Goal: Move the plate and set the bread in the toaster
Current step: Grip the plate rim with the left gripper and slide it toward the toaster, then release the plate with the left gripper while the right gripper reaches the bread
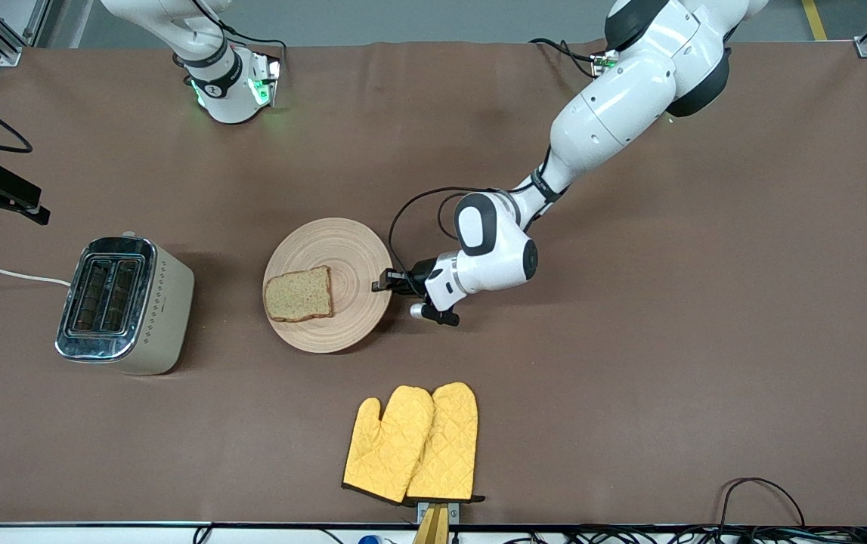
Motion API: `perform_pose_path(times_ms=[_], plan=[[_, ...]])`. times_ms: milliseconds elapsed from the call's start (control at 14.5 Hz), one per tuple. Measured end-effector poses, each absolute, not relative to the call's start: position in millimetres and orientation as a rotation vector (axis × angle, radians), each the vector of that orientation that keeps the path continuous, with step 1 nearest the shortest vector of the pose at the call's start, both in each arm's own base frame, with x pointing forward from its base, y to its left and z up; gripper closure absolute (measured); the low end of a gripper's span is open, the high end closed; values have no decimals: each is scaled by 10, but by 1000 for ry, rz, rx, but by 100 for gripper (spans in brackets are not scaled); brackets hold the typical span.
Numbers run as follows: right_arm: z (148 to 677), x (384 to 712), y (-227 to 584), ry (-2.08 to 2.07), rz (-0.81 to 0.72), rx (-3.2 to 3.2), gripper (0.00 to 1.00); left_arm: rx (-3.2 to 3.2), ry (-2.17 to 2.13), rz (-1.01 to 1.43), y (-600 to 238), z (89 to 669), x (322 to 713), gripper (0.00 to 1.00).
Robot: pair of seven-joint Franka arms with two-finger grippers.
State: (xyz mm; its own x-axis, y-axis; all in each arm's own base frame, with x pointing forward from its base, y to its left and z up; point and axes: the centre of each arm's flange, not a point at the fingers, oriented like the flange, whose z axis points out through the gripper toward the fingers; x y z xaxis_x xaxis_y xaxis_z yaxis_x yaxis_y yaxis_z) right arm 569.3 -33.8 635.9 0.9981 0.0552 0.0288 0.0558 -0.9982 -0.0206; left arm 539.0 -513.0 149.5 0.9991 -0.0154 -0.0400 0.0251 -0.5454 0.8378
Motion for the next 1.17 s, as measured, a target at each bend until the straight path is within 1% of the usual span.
perform_pose_path(times_ms=[138,275,344,481,550,619,825,1031,1169], plan=[[6335,5688,-311,-96,-21,-3118,0,2137,38,-28,-4984,1546,5573,65],[6305,5695,-280,-106,-4,-3117,0,2088,61,-58,-4653,1655,5896,46],[6254,5699,-233,-119,27,-3115,0,2050,58,-89,-4401,1752,6093,34],[6040,5775,60,-162,91,-3114,0,2033,10,-119,-3754,2039,6504,16],[5879,5854,292,-145,95,-3120,0,2077,-14,-138,-3378,2205,6686,7],[5678,5934,553,-113,89,-3128,0,2138,-38,-165,-2984,2358,6827,0],[4961,6067,1160,-31,89,-3142,0,2278,-118,-203,-1895,2707,7047,0],[4214,6055,1273,22,109,-3111,0,2410,-189,-185,-1053,3144,7099,0],[3691,5981,1274,91,186,-3056,0,2566,-269,-146,-655,3570,7067,0]])
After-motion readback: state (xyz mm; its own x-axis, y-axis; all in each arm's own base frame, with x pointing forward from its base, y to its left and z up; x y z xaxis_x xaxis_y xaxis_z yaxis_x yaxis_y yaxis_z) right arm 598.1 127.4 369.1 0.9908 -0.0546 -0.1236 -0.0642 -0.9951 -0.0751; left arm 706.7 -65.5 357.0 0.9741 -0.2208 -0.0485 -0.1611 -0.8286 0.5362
